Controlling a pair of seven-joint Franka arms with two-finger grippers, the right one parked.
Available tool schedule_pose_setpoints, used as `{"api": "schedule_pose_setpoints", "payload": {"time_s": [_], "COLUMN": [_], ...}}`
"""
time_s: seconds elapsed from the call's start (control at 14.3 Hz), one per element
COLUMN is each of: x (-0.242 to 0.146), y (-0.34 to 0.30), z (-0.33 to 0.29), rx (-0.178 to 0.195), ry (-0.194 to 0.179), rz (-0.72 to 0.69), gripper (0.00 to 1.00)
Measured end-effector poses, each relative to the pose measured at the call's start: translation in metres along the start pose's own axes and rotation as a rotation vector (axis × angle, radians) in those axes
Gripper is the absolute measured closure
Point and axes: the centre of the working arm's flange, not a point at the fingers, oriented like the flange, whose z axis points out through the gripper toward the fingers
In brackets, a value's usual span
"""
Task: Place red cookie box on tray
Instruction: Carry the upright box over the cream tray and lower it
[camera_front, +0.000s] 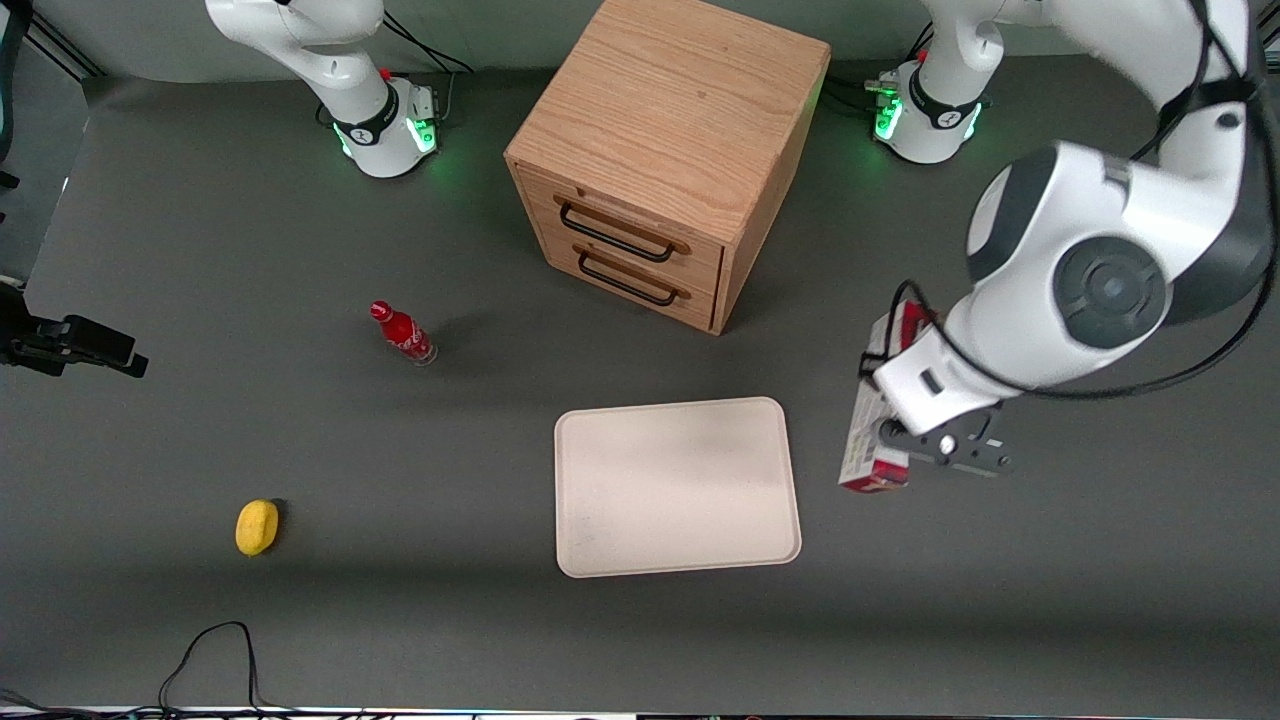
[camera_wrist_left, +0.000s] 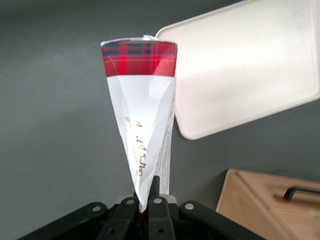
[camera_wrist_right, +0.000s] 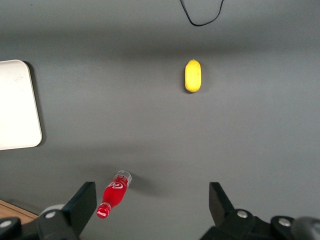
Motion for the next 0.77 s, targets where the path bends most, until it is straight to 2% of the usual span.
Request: {"api": "schedule_pose_setpoints", "payload": {"time_s": [0.21, 0.56, 0.77], "x": [0.032, 0.067, 0.074], "y": [0.039, 0.083, 0.09], "z": [0.047, 0.145, 0.2], "rx": [-0.01, -0.032, 0.013], "ry": [-0.008, 0.046, 0.038], "rz": [-0.081, -0.173, -0.182], "gripper": [0.97, 0.97, 0.97]}}
